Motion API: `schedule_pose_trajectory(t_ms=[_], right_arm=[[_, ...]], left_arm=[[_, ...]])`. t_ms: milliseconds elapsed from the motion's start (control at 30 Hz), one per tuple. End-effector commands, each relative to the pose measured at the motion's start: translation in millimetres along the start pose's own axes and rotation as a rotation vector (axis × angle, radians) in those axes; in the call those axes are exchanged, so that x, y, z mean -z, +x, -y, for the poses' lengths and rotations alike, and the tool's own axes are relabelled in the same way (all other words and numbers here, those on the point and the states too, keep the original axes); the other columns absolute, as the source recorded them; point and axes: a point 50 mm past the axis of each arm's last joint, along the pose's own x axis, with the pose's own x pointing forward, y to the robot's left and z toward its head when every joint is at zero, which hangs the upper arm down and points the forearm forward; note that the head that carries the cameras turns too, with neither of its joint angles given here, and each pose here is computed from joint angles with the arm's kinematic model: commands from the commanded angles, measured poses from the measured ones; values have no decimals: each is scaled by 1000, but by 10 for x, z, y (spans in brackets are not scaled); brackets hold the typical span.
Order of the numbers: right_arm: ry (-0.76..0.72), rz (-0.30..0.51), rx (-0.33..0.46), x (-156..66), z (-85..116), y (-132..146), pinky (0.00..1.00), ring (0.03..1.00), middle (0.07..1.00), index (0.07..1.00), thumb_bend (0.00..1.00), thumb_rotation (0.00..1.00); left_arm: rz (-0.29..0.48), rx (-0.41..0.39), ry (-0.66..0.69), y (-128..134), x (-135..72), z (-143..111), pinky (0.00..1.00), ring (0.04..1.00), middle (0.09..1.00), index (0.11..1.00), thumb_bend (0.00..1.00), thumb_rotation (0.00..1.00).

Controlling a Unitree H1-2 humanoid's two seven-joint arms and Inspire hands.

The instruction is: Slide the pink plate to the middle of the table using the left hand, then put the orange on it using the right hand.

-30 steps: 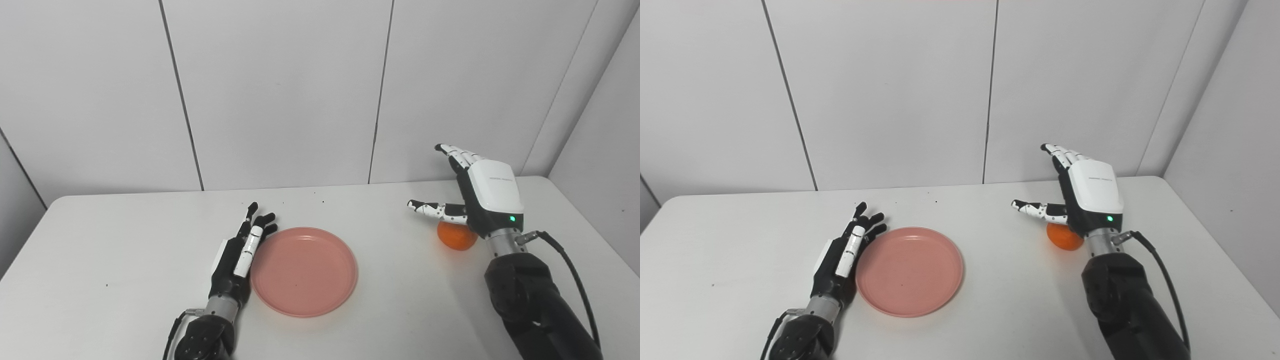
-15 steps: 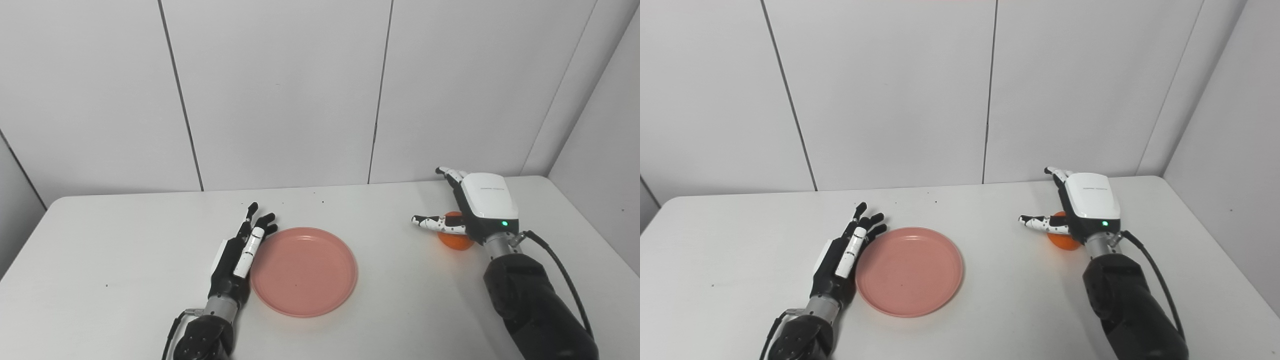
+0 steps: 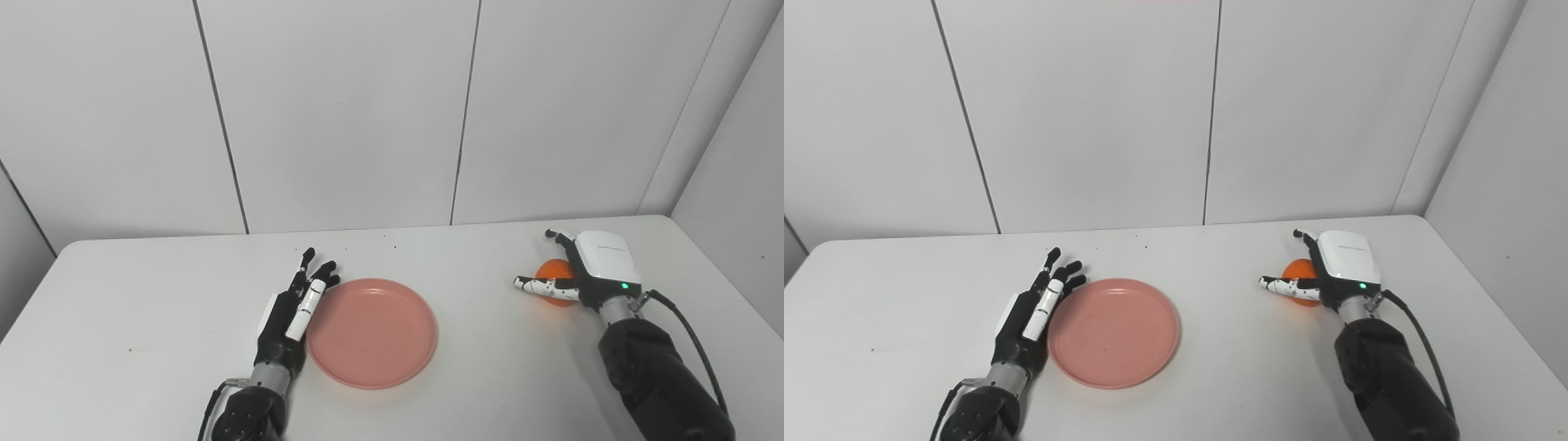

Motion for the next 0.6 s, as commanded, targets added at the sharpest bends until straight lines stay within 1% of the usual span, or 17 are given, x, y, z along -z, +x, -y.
schedule_pose_trajectory(t_ms=[0,133,267,433,467,533,567], right_arm=[[-14,-2,80,-3,283,148,570,715,766,781,802,764],[-10,-1,74,1,258,129,576,715,765,784,803,762],[-3,-7,64,-9,236,117,577,723,776,791,807,770],[5,-9,65,-18,217,114,566,714,767,788,805,764],[3,-3,75,-15,212,114,574,715,766,786,805,769],[3,8,92,-9,205,113,649,747,771,771,806,817],[3,11,98,-7,201,112,697,773,782,771,809,860]], left_arm=[[-40,4,-4,-8,61,-30,992,864,895,1000,641,767],[-42,6,-4,-20,51,-25,994,868,898,1000,637,764],[-43,-2,-14,-13,49,-16,998,866,898,1000,664,737],[-40,-2,-4,-14,49,-10,987,855,897,1000,653,748],[-40,-1,-6,-16,48,-8,987,855,897,1000,654,748],[-41,0,-6,-17,49,-10,993,859,897,1000,659,761],[-41,1,-4,-17,51,-11,992,859,895,1000,661,768]])
